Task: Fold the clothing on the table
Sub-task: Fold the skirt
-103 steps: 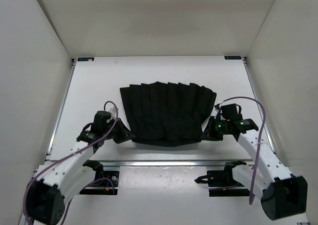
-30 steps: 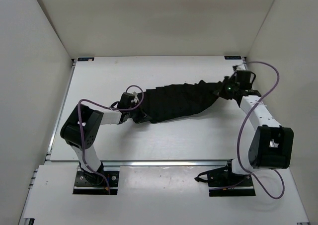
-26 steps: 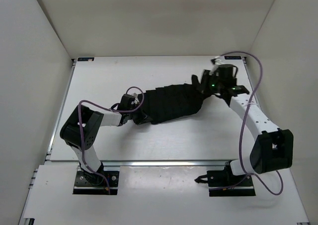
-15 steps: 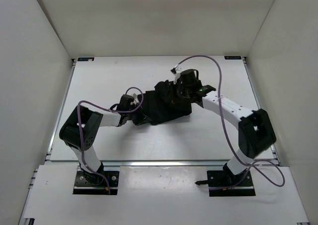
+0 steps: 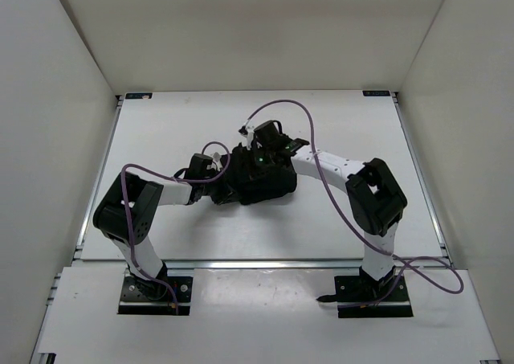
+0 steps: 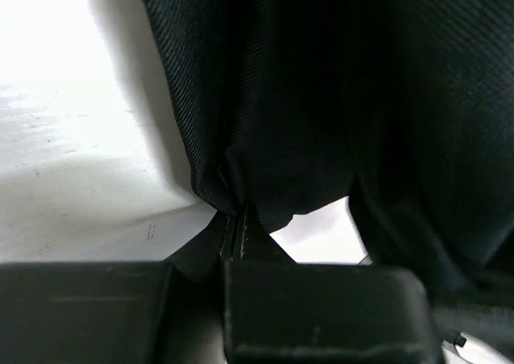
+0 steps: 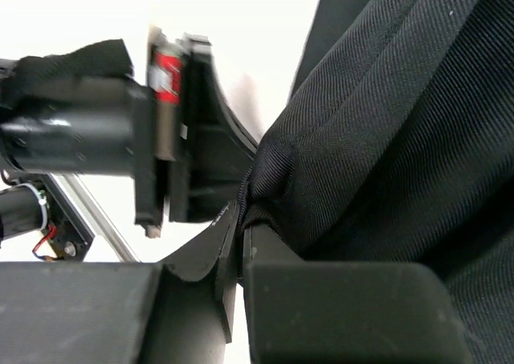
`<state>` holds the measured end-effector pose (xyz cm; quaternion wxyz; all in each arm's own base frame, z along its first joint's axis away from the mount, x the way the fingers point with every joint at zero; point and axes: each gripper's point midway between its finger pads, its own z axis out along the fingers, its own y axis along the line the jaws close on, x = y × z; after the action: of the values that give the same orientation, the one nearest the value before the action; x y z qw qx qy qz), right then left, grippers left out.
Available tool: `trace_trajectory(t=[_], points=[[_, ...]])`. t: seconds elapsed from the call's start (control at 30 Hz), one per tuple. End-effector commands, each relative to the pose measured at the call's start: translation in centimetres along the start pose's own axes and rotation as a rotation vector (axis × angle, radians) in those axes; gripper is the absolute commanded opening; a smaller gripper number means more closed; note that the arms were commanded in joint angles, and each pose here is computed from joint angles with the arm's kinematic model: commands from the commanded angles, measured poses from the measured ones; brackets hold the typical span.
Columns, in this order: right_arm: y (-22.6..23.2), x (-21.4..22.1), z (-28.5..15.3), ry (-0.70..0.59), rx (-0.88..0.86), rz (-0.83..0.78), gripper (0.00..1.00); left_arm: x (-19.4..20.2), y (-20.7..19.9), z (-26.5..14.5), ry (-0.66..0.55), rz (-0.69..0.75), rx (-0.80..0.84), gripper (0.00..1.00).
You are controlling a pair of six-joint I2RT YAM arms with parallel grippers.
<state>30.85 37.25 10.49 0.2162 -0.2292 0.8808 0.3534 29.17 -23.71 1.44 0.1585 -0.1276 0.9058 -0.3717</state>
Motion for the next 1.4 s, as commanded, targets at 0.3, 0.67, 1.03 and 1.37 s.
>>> trace_trajectory(t=[0.3,0.67,1.03,1.37], points=[[1.8,0.4,1.4,0.111,-0.002,-0.038,0.04,1.8,2.3,-1.1,0.052,-0.044,-0.026,0.18],[8.6,-4.2,-7.3,-0.103,-0.072,-0.027,0.43,2.5,2.4,-1.7,0.059,-0.143,0.057,0.39],[2.4,-2.6,-13.7,-0.225,0.064,0.111,0.41,0.7,1.2,-8.2,-0.109,-0.114,0.056,0.99],[1.4,-0.3,-15.4,-0.221,0.134,0.113,0.38,1.3,-3.8,-14.3,-0.167,0.139,0.119,0.99]])
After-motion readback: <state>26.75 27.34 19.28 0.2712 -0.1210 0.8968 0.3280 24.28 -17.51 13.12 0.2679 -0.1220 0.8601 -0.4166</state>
